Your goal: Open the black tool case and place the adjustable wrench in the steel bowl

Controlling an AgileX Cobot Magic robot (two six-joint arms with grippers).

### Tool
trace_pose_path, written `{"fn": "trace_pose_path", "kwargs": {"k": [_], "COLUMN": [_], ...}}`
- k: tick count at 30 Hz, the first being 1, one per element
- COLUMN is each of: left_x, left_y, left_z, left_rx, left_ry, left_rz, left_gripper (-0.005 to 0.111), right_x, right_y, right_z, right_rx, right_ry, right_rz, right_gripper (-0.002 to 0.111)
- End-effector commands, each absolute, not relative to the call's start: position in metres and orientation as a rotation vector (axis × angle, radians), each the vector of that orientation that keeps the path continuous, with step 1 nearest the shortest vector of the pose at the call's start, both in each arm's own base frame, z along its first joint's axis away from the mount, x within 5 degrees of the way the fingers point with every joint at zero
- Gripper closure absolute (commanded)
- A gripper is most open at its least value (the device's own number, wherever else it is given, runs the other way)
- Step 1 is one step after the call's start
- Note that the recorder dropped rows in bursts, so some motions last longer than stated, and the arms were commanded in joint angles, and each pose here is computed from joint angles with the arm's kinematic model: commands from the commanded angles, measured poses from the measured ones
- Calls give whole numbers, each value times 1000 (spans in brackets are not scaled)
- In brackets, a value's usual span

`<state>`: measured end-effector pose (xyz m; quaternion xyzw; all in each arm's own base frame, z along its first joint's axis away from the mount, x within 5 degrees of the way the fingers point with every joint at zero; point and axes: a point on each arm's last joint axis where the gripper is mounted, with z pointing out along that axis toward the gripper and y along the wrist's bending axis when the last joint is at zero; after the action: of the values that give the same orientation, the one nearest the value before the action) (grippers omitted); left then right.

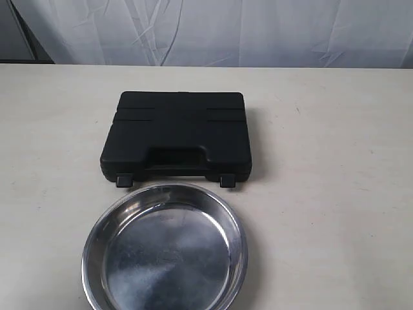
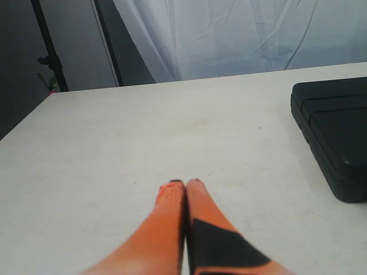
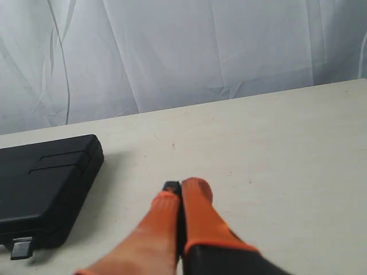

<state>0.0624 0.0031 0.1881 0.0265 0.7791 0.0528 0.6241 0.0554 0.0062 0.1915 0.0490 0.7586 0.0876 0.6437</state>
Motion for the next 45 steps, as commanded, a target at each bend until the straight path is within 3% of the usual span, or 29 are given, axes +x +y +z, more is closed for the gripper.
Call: {"fn": "trace_pose_path", "kwargs": {"k": [1, 16, 18, 19, 24, 26, 32, 41, 45], "left_x": [62, 62, 62, 62, 62, 62, 62, 62, 62], "left_y": [3, 3, 3, 3, 3, 3, 3, 3, 3], "left_z": [190, 190, 190, 190, 190, 190, 190, 190, 190], "left_rx": [59, 57, 57, 57, 57, 57, 57, 57, 57], "left_ry": [1772, 1772, 1772, 1772, 1772, 1772, 1772, 1772, 1772], "left_rz": [116, 115, 115, 115, 115, 115, 115, 115, 115], "left_gripper": [106, 106, 106, 106, 106, 106, 106, 106, 106], "right_x": [55, 56, 56, 56, 48, 47, 46, 50, 46], "right_y": [6, 2, 1, -3, -25, -28, -21, -14, -16], "right_z": [192, 200, 210, 217, 234, 234, 245, 238, 252], "right_rx": [111, 73, 314, 598, 828, 986, 830, 1099, 1103], "right_ry": [1720, 1632, 1497, 1341, 980, 848, 901, 852, 765], "right_rz": [186, 109, 349, 631, 705, 915, 854, 1267, 1344], "right_gripper": [108, 108, 108, 108, 108, 108, 108, 108, 108]}}
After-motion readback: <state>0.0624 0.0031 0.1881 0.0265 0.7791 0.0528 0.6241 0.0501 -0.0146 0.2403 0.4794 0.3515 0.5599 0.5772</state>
